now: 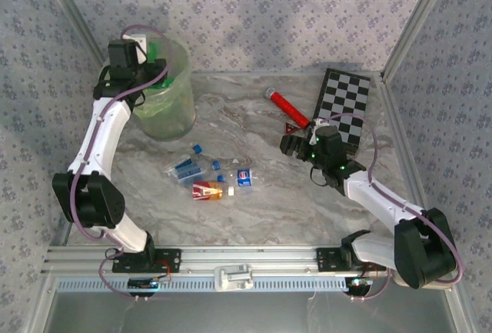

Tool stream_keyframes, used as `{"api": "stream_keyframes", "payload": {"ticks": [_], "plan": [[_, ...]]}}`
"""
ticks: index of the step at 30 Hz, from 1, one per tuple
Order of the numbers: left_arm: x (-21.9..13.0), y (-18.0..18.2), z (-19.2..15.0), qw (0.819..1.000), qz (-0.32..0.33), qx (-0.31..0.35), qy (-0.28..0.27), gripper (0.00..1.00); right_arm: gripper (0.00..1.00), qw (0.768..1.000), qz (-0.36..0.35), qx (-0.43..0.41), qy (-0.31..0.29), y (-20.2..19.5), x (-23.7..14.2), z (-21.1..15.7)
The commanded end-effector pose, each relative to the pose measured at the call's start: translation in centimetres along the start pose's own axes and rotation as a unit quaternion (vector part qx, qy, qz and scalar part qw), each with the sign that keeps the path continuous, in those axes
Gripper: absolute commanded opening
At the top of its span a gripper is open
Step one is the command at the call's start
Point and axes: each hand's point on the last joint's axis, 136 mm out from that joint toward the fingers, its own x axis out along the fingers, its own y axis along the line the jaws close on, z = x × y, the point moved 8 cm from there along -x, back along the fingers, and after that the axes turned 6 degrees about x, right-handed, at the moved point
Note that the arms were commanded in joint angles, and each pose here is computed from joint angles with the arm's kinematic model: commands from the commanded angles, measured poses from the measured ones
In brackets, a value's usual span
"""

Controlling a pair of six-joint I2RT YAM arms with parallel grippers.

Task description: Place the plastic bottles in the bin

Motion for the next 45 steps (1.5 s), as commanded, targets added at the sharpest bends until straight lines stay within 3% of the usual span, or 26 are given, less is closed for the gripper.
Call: {"api": "stream_keyframes", "payload": {"ticks": [1,6,13,20,25,31,37,45], "plan": [[-1.4,0.7,1.8,0.999,0.009,-0.017,-0.029,0.89,1.0,1.0,-0.004,0.001,-0.011,0.2,-0.4,0.6],[-3.3,0.5,2.7,0.998,-0.012,-0.038,-0.051,0.95,1.0,1.0,-0.003,0.002,-0.005,0.2,-0.2,0.5],[-7.0,-1.0,2.4,0.988,-0.094,-0.09,-0.083,1.0,1.0,1.0,0.007,-0.019,0.02,1.2,0.4,0.0],[-9.1,-4.6,0.0,0.977,-0.156,-0.11,-0.093,1.0,1.0,0.988,0.041,-0.123,0.084,4.2,0.6,-1.1],[-8.8,-7.3,-3.6,0.967,-0.203,-0.138,-0.066,1.0,1.0,0.951,0.068,-0.26,0.153,7.3,0.2,-3.1],[-8.2,-9.5,-8.5,0.955,-0.232,-0.18,-0.037,1.0,1.0,0.883,0.052,-0.411,0.22,9.8,0.2,-7.2],[-7.9,-9.8,-11.8,0.952,-0.219,-0.212,-0.021,1.0,1.0,0.839,0.056,-0.469,0.269,11.2,2.0,-9.4],[-7.6,-9.6,-14.3,0.95,-0.209,-0.231,-0.002,1.0,1.0,0.805,0.051,-0.502,0.312,12.3,5.5,-10.9]]}}
